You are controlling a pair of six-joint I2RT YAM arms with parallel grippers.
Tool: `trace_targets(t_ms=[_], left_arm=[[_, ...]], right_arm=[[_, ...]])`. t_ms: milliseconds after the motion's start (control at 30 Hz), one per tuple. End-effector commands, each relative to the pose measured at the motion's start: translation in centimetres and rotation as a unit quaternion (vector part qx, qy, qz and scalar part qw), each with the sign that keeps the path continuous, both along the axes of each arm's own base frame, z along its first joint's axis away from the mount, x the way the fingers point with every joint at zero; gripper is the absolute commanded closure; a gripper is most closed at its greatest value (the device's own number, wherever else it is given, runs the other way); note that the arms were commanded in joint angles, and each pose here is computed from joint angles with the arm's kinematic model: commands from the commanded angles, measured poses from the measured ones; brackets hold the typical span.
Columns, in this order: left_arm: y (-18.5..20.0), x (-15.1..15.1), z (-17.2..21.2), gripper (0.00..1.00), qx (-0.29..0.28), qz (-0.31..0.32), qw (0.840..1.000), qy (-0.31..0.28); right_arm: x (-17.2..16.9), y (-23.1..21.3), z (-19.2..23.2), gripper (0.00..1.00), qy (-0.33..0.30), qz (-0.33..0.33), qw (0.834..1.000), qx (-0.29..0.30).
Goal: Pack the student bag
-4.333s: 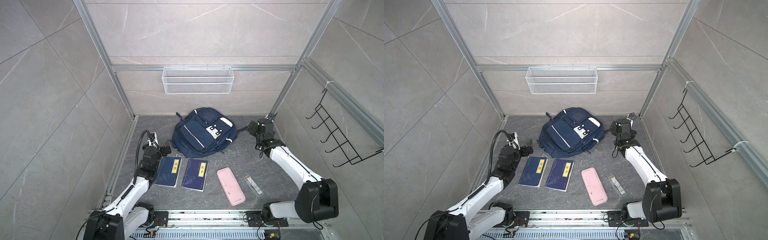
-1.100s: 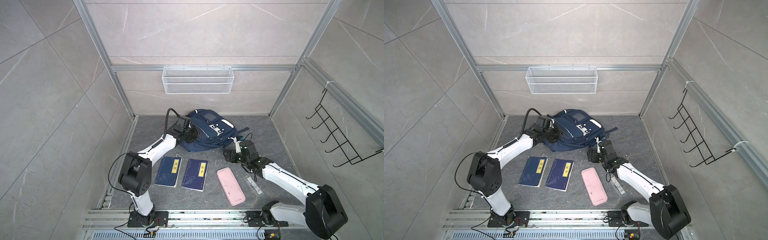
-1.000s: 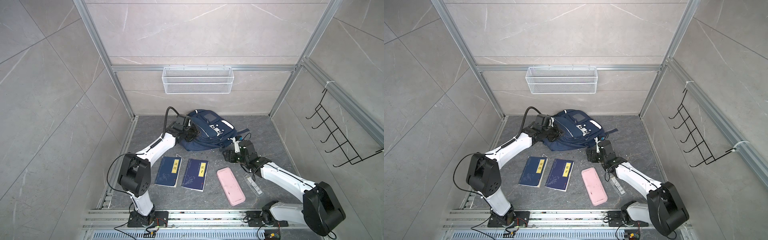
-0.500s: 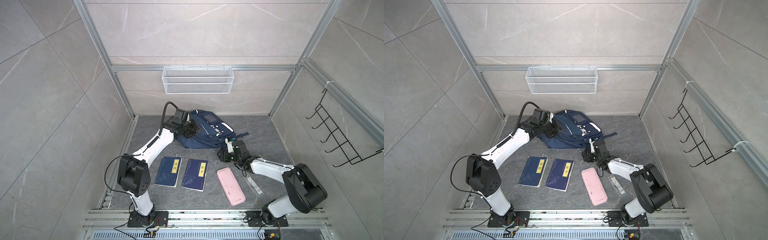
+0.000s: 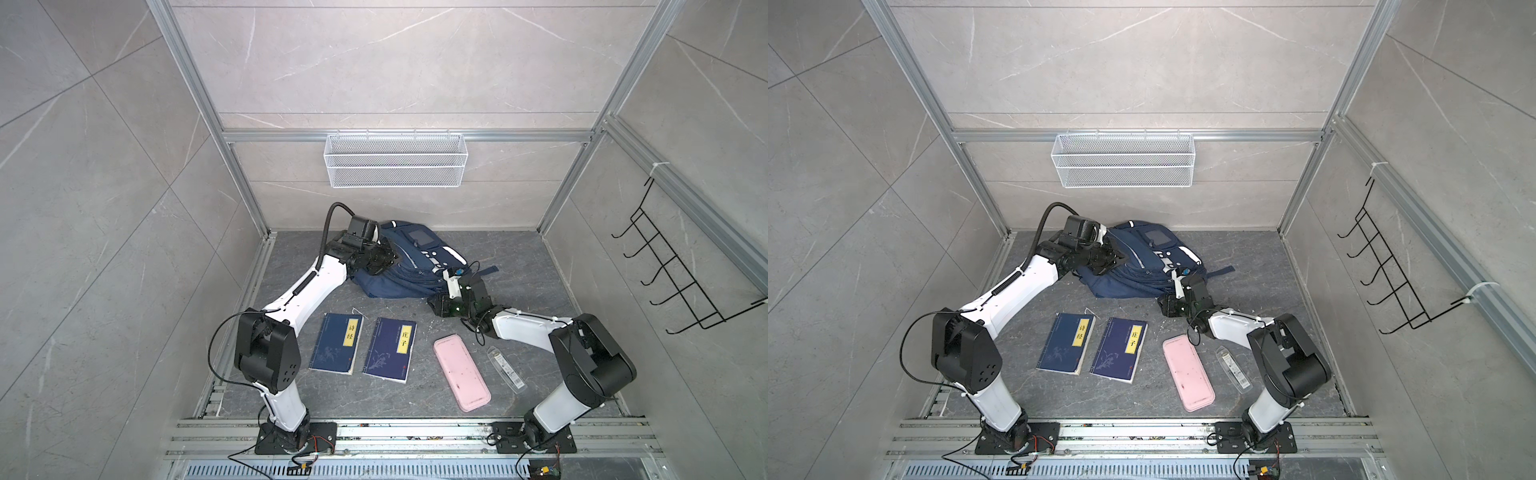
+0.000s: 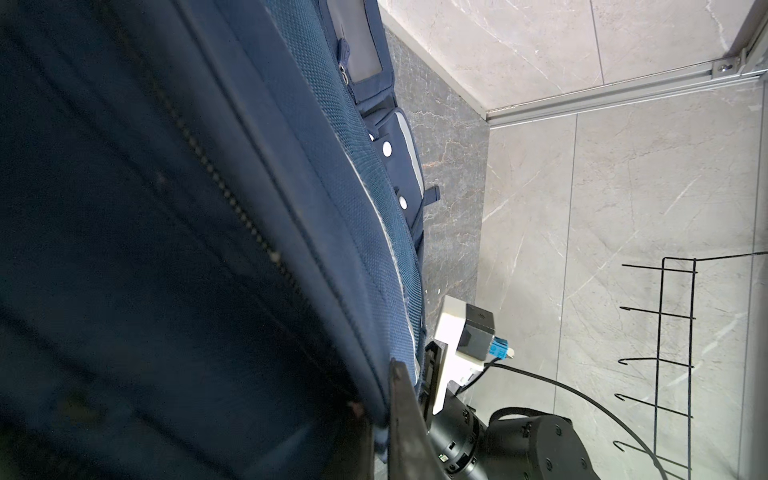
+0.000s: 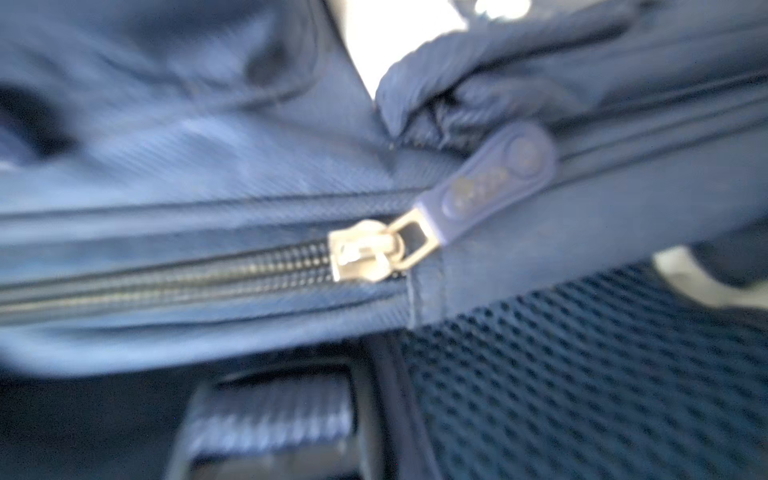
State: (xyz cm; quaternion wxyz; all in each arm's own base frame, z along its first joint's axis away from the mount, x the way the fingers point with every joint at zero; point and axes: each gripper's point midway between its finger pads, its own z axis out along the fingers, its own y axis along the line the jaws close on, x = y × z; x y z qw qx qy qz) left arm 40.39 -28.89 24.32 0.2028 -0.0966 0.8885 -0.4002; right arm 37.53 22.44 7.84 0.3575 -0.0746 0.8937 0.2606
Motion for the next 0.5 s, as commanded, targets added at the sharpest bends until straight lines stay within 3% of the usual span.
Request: trace_targets(t_ms=[0, 133, 467], left_arm=[[-0.91, 0.33, 7.34, 1.0, -0.051, -0.028, 0.994, -0.096], [-0.98, 0.43, 7.32, 1.0, -0.053, -0.027, 0.994, -0.095], [-0.87, 0.88, 7.15, 1.0, -0.053, -0.023, 0.994, -0.092]], right_arm=[[0.92, 0.79, 0.72, 0.48, -0.019, 0.013, 1.0, 0.001], [1.1, 0.78, 0.56, 0.48, -0.02, 0.014, 1.0, -0.006], [0.58, 0.43, 0.58, 0.67, -0.02, 0.017, 1.0, -0.014]])
